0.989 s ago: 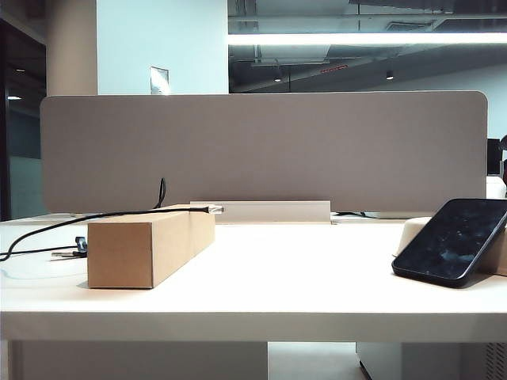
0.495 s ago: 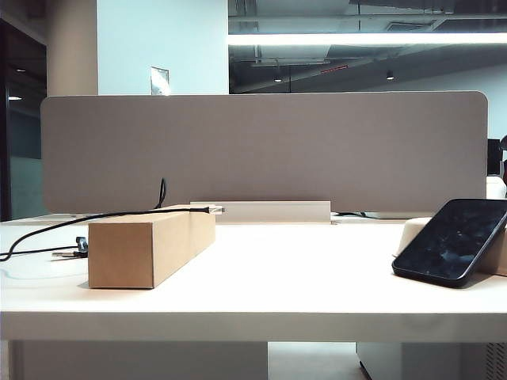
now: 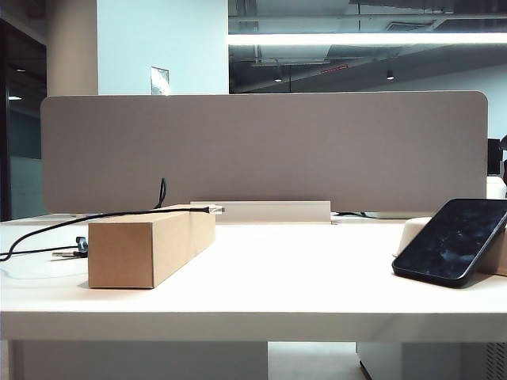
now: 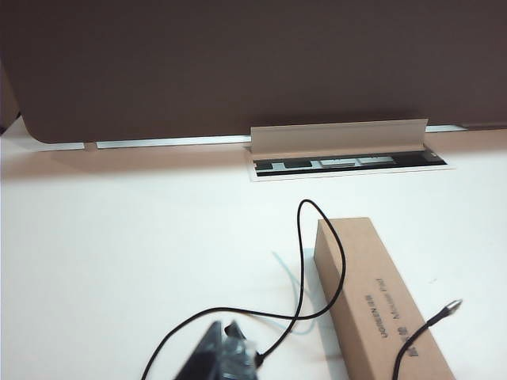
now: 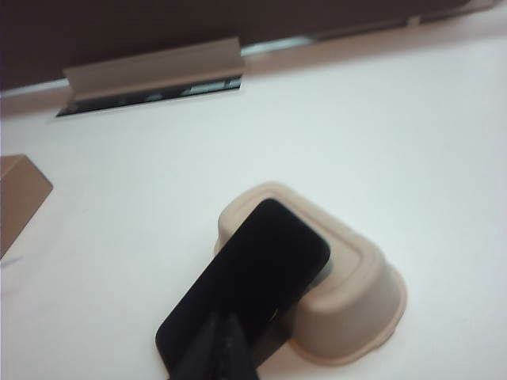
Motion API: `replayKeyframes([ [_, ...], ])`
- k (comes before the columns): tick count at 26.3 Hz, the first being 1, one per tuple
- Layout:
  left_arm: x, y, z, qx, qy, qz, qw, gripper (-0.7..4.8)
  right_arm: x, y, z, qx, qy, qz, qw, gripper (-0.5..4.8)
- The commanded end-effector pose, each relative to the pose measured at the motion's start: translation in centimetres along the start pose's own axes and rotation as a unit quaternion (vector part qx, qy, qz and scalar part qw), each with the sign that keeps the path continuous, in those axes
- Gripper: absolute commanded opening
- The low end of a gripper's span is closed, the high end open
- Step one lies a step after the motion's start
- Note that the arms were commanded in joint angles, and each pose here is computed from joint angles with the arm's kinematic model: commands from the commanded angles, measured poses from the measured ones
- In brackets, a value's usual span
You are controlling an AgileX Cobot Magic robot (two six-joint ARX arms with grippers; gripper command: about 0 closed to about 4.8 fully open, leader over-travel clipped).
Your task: Pick up the charging cable and the phone, plug the charging cable into the charging port on the phone, and finally place them back on the table.
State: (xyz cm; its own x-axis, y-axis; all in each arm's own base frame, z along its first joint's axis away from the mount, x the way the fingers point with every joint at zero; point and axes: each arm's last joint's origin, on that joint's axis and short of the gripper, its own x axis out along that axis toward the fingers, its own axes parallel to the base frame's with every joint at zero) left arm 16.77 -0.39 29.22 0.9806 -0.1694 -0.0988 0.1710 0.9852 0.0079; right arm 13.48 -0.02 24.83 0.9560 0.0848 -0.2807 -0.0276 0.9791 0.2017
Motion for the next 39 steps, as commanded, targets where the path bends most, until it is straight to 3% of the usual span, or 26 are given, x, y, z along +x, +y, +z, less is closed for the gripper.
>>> replayKeyframes([
  [1,1.1,0.0,0.5,0.0,0.008,-0.009,1.0,-0.06,0.9,-0.1,-0.1,0.02,0.022,0.001,1.0,0.05],
  [5,2.9,-0.4,0.7,0.001,0.022,-0.024,0.999,-0.06,2.2,-0.2,-0.8,0.025,0.063,0.014,0.998,0.65],
  [8,4.3,-1.1,0.7,0.005,0.023,-0.045,0.999,-0.06,3.3,-0.4,-1.3,0.032,0.094,0.019,0.995,0.65],
  [11,6.5,-2.7,0.5,0.043,0.04,-0.084,0.995,-0.06,4.8,-0.6,-2.3,0.068,0.14,0.027,0.988,0.7],
  [16,9.0,-5.3,-0.5,0.07,0.08,-0.139,0.985,-0.03,7.0,-0.8,-3.4,0.14,0.184,0.057,0.971,2.56],
  [17,9.3,-5.7,-0.6,0.072,0.084,-0.148,0.983,0.0,7.3,-0.8,-3.5,0.146,0.186,0.06,0.97,2.68],
  [20,9.9,-6.4,-1.0,0.082,0.105,-0.171,0.976,1.09,8.4,-0.9,-4.0,0.176,0.201,0.071,0.961,3.79],
  [22,10.1,-6.5,-1.1,0.087,0.114,-0.187,0.972,1.35,9.1,-1.0,-4.4,0.19,0.208,0.079,0.956,4.2],
  [25,10.5,-6.6,-1.0,0.085,0.132,-0.196,0.968,1.35,10.0,-1.2,-5.0,0.192,0.216,0.077,0.954,4.32],
  [30,11.3,-6.7,0.2,0.126,0.156,-0.207,0.958,1.62,11.8,-1.6,-6.1,0.204,0.221,0.073,0.951,4.32],
  [39,11.5,-6.8,0.9,0.131,0.15,-0.207,0.958,1.61,14.7,-2.4,-9.0,0.243,0.241,0.058,0.938,4.25],
])
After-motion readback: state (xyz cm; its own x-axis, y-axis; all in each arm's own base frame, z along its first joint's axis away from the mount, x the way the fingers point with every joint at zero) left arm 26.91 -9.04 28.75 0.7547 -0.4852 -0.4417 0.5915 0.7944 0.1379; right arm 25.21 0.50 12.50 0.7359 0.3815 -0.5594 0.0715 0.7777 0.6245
